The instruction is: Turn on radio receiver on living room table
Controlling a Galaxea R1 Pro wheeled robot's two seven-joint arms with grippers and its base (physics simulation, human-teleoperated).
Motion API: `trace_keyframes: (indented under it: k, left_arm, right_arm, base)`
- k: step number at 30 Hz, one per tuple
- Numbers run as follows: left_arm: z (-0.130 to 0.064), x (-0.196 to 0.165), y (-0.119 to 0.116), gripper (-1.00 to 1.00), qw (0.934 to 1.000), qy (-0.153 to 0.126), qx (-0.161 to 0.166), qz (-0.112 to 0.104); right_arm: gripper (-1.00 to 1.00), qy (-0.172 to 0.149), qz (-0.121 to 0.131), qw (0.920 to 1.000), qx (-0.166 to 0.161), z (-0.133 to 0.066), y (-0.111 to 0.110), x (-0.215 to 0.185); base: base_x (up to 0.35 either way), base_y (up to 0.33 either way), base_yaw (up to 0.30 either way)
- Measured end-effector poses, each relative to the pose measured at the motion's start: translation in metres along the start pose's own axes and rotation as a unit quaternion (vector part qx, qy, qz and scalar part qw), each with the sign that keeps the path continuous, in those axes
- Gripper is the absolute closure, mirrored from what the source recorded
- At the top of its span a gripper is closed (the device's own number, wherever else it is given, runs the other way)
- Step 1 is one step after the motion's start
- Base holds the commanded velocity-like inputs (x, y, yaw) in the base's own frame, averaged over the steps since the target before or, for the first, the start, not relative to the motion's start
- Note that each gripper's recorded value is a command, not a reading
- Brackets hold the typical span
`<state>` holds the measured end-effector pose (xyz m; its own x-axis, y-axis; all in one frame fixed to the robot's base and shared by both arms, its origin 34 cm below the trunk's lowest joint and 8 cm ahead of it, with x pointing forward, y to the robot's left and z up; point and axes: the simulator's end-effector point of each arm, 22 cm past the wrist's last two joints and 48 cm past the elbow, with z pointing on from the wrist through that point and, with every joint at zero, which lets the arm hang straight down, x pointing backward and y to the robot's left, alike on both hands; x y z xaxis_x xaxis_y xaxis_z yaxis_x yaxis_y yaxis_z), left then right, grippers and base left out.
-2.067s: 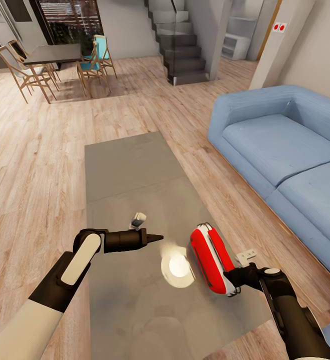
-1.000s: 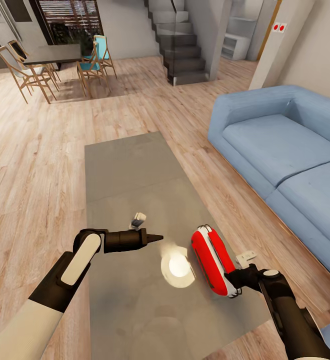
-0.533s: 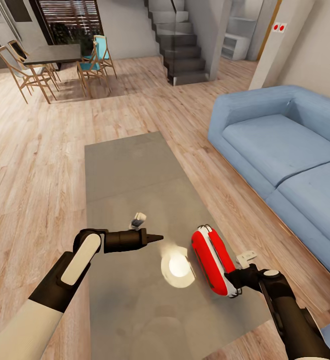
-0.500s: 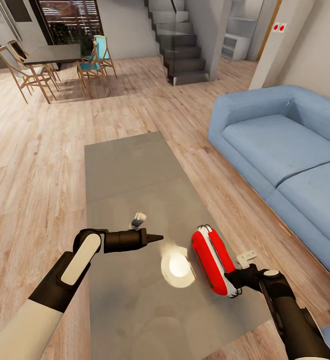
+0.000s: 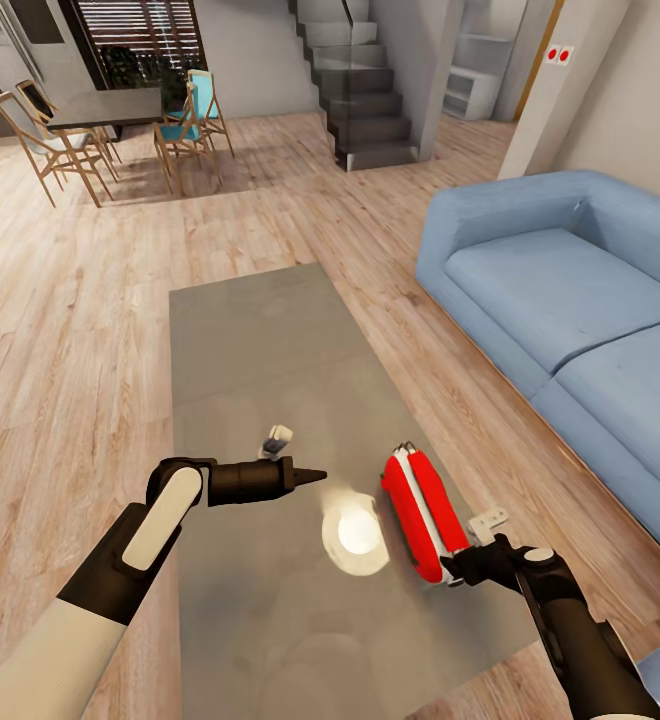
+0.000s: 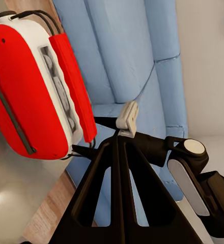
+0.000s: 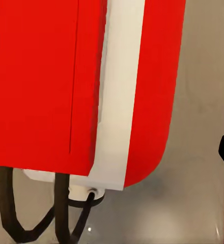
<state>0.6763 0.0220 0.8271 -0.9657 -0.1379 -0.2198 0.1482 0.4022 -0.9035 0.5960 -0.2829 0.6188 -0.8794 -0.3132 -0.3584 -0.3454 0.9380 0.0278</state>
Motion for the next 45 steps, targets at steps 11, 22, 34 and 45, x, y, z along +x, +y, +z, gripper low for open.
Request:
trace_keyframes:
  k: [11,22,34,45]
  left_arm:
    - [0.000,0.000,0.000,1.00,1.0000,0.000,0.000,0.000]
    - [0.000,0.000,0.000,1.00,1.0000,0.000,0.000,0.000]
    - [0.000,0.000,0.000,1.00,1.0000,0.000,0.000,0.000]
    - [0.000,0.000,-0.001,1.00,1.0000,0.000,0.001,0.000]
  right_arm:
    - [-1.00,0.000,-0.001,1.0000,-0.001,0.000,0.001,-0.001]
    - [-1.00,-0.042,-0.008,0.9991,-0.002,-0.029,-0.004,-0.045]
    - [-1.00,-0.048,0.019,0.9979,-0.039,-0.068,0.008,-0.073]
    - [-1.00,-0.035,0.032,0.9982,-0.037,-0.070,0.006,-0.069]
  base:
    - [0.000,0.000,0.000]
    - [0.000,0.000,0.000]
    - [0.000,0.000,0.000]
    - [0.000,0.000,0.000]
